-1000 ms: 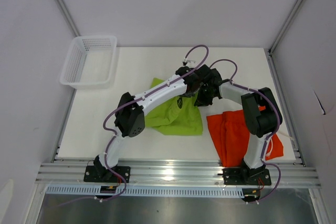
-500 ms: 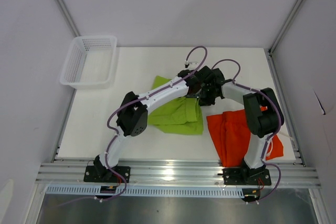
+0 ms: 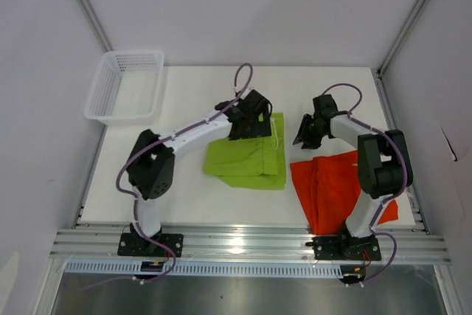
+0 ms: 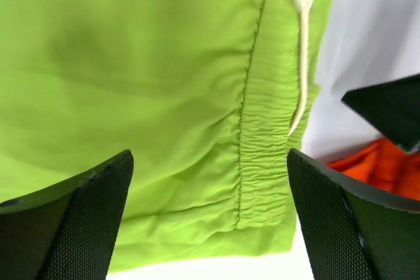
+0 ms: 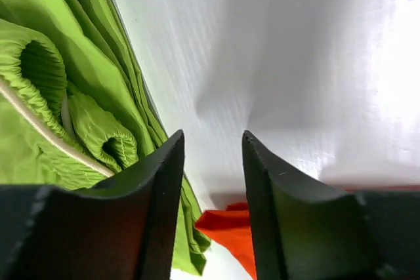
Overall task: Fold and stack the shorts
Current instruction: Fold the shorts
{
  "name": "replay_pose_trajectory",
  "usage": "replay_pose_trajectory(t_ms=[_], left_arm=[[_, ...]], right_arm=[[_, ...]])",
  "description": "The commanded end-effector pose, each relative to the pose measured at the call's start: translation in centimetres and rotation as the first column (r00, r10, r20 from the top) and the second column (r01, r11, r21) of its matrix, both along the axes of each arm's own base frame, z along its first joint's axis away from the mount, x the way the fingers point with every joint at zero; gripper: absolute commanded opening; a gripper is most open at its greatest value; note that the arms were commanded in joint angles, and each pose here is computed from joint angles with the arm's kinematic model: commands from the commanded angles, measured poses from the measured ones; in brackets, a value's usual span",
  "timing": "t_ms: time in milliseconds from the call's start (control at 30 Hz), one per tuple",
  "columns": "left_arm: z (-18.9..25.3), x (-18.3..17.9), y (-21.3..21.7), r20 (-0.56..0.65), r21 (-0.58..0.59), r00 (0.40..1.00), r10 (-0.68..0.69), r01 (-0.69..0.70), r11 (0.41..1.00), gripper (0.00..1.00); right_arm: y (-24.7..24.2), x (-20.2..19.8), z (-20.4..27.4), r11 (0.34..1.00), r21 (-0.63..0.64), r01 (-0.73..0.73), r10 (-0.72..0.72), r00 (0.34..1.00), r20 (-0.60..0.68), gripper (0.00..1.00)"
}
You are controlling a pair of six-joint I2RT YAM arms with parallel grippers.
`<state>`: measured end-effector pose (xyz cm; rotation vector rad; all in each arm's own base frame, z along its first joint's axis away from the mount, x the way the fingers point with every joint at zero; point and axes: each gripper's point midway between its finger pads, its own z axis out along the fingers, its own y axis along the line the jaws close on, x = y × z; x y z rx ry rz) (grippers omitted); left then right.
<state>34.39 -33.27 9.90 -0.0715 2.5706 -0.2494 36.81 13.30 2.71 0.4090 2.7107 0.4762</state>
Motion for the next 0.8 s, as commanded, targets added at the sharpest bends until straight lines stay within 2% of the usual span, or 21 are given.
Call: replay_pose_trajectory(t_ms=[0,100,200,233,367,433,467,533,567,600,633,667,700,733,767], left_arm=[[5.9,1.6,1.5,0.125,-0.15,0.992,-0.002,0.021,0.988,0.99],[7.4,1.6,2.4,0.147,-0.237,0.988,-0.039,0.074,0.969,0.99],[7.3,2.0,4.6,0.151,-0.245,0.987,-0.053,0.09,0.965,0.99],[7.1,2.2,5.6,0.143,-0.237,0.989,-0.041,0.074,0.969,0.99],[5.0,3.1,10.9,0.089,-0.214,0.995,0.044,-0.024,0.976,0.99],[4.1,3.0,12.2,0.067,-0.229,0.996,0.058,-0.041,0.973,0.99],[3.6,3.1,13.4,0.058,-0.228,0.995,0.083,-0.068,0.971,0.99],[2.8,2.9,14.5,0.05,-0.222,0.994,0.102,-0.089,0.971,0.99],[2.9,3.0,15.2,0.049,-0.227,0.992,0.12,-0.106,0.968,0.99],[2.2,2.6,15.6,0.035,-0.224,0.992,0.125,-0.114,0.968,0.98],[2.2,2.5,15.7,0.034,-0.228,0.992,0.125,-0.114,0.967,0.98],[2.3,2.5,16.1,0.037,-0.232,0.99,0.135,-0.123,0.965,0.98],[2.3,1.9,16.3,0.037,-0.231,0.99,0.136,-0.124,0.965,0.98],[2.7,1.9,16.5,0.045,-0.236,0.989,0.142,-0.128,0.963,0.98],[2.9,1.6,16.7,0.043,-0.237,0.989,0.142,-0.128,0.963,0.98]], right_arm=[[-0.4,0.3,2.6,0.999,0.037,-0.018,0.015,0.997,0.073,0.44],[0.1,0.4,3.9,0.996,0.08,-0.036,0.026,0.991,0.132,0.52],[1.4,-0.5,5.4,0.986,0.14,-0.093,0.067,0.981,0.179,0.63],[1.7,-0.9,5.7,0.983,0.151,-0.108,0.079,0.98,0.184,0.7],[3.3,-2.6,9.6,0.973,0.191,-0.131,0.078,0.962,0.262,0.78],[4.9,-4.5,10.4,0.971,0.199,-0.135,0.084,0.966,0.245,0.84],[4.9,-4.9,10.4,0.981,0.166,-0.097,0.054,0.968,0.245,0.85],[7.4,-7.2,11.9,0.974,0.213,-0.073,0.019,0.969,0.246,0.86],[7.9,-7.8,12.2,0.973,0.231,-0.027,-0.03,0.97,0.241,0.86],[7.8,-8.2,12.8,0.957,0.275,0.093,-0.162,0.957,0.239,0.86],[9.8,-10.1,13.0,0.949,0.301,0.088,-0.165,0.957,0.239,0.85],[10.1,-10.7,13.1,0.934,0.322,0.156,-0.239,0.943,0.234,0.84],[8.7,-10.8,12.4,0.913,0.293,0.283,-0.36,0.898,0.255,0.84],[9.2,-11.5,13.4,0.846,0.38,0.373,-0.472,0.856,0.21,0.84],[10.6,-13.2,13.5,0.836,0.399,0.377,-0.48,0.855,0.197,0.84]])
